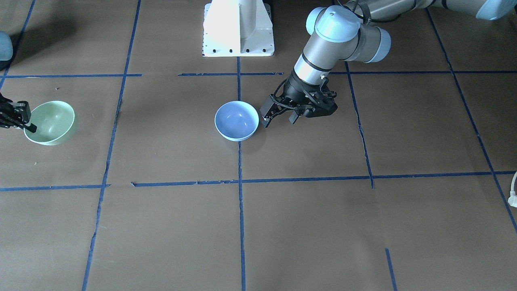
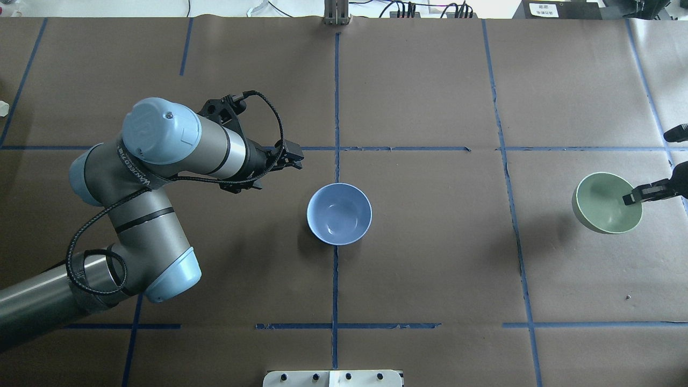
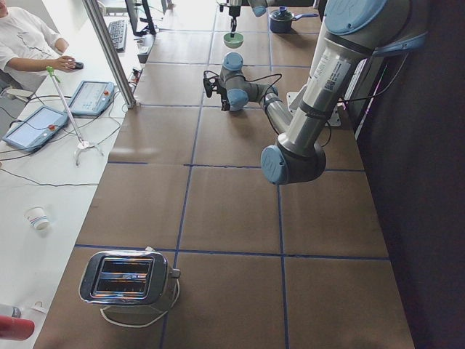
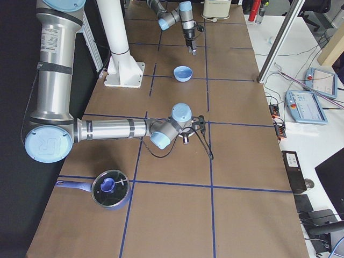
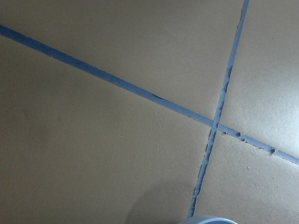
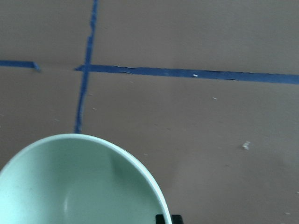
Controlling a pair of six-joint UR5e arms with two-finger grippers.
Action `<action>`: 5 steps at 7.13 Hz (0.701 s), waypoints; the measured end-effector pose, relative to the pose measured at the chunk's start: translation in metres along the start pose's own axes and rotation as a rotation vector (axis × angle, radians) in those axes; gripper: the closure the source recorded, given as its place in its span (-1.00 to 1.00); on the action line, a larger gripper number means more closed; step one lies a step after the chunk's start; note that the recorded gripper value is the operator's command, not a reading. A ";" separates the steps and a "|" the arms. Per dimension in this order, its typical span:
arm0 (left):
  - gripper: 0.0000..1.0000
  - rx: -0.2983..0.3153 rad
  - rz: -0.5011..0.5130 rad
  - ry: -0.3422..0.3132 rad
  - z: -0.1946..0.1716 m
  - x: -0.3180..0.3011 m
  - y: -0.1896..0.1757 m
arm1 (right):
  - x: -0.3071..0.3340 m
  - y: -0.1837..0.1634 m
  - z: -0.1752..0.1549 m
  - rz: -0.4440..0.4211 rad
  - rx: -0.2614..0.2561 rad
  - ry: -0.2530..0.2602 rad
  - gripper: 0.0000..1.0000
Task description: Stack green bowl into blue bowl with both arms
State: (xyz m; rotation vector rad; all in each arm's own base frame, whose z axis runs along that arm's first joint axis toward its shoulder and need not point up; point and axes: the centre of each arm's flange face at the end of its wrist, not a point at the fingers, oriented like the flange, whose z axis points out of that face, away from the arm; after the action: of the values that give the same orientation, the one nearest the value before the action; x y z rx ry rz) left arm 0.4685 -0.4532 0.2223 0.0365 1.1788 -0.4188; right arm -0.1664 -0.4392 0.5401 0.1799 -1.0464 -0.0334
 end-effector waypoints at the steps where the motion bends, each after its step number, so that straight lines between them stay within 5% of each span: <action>1: -1.00 0.004 0.001 0.010 -0.012 -0.006 0.000 | -0.061 -0.012 -0.004 0.050 0.011 -0.072 1.00; 3: -1.00 0.006 -0.009 0.020 -0.044 -0.034 -0.008 | -0.201 -0.035 0.025 0.191 0.012 -0.187 0.99; 5: -1.00 -0.029 -0.048 0.015 -0.088 -0.071 -0.037 | -0.344 -0.029 0.077 0.303 0.037 -0.180 0.98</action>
State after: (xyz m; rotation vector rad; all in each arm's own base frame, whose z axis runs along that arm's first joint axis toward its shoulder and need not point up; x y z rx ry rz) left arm 0.3554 -0.4444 0.2582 -0.0136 1.2026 -0.4439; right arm -0.4033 -0.4389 0.2779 0.0505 -1.2449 0.2482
